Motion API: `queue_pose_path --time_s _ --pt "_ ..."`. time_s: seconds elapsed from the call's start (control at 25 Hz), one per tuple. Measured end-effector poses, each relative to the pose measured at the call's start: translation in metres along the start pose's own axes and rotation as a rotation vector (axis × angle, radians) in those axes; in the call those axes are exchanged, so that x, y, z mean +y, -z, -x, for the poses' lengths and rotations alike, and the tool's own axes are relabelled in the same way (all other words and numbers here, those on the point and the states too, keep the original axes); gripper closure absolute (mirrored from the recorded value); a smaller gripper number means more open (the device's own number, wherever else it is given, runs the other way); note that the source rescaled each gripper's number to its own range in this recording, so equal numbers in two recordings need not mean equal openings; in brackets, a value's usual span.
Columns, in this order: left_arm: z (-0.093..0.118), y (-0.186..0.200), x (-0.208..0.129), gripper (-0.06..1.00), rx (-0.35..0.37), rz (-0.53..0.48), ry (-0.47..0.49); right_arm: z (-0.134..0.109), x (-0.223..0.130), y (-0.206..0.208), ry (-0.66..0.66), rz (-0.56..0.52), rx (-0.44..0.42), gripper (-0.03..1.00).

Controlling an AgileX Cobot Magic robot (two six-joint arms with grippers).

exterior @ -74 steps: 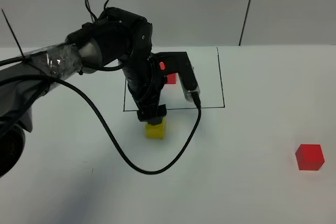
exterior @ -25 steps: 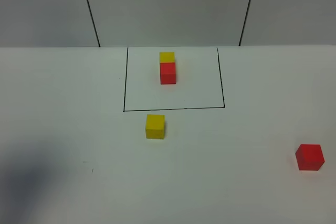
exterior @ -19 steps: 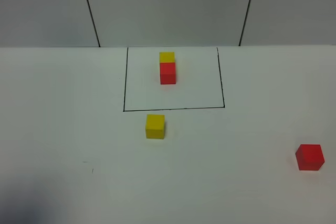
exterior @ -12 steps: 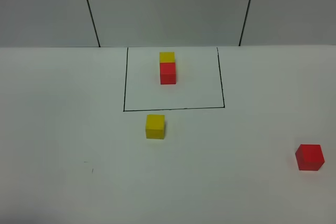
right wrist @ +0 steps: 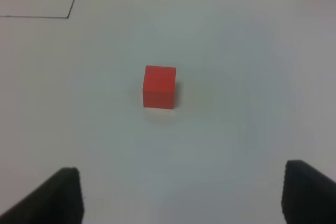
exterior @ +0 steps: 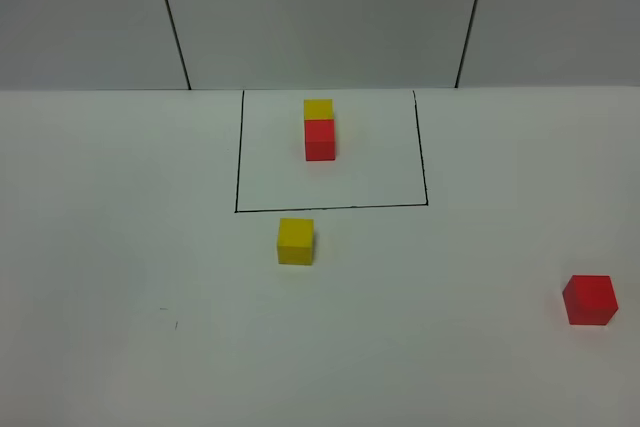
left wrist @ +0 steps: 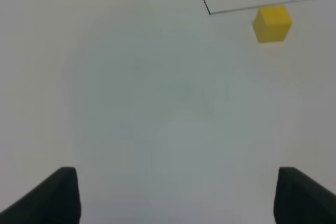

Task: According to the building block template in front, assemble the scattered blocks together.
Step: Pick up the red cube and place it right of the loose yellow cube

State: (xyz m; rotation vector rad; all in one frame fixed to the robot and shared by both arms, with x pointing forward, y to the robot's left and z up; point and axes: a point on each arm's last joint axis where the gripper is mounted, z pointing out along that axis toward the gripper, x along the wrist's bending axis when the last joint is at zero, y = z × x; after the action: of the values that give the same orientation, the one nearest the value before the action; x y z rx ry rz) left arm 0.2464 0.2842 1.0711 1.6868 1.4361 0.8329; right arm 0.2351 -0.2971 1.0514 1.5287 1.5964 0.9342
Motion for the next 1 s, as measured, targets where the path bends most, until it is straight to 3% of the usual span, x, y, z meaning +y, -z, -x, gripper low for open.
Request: queue_pose_path --time_s 0.24,0.68,1.0 --pt "-0.002 -0.001 -0.015 0.31 0.040 0.010 -0.012 0.000 0.000 0.000 0.000 0.000 0.000 0.37" --pt "-0.004 0.002 -0.019 0.78 0.075 0.054 0.013 0.000 0.000 0.000 -0.002 0.000 0.000 0.37" --pt "-0.003 0.005 -0.021 0.92 0.051 0.077 -0.003 0.000 0.000 0.000 -0.002 0.000 0.000 0.37"
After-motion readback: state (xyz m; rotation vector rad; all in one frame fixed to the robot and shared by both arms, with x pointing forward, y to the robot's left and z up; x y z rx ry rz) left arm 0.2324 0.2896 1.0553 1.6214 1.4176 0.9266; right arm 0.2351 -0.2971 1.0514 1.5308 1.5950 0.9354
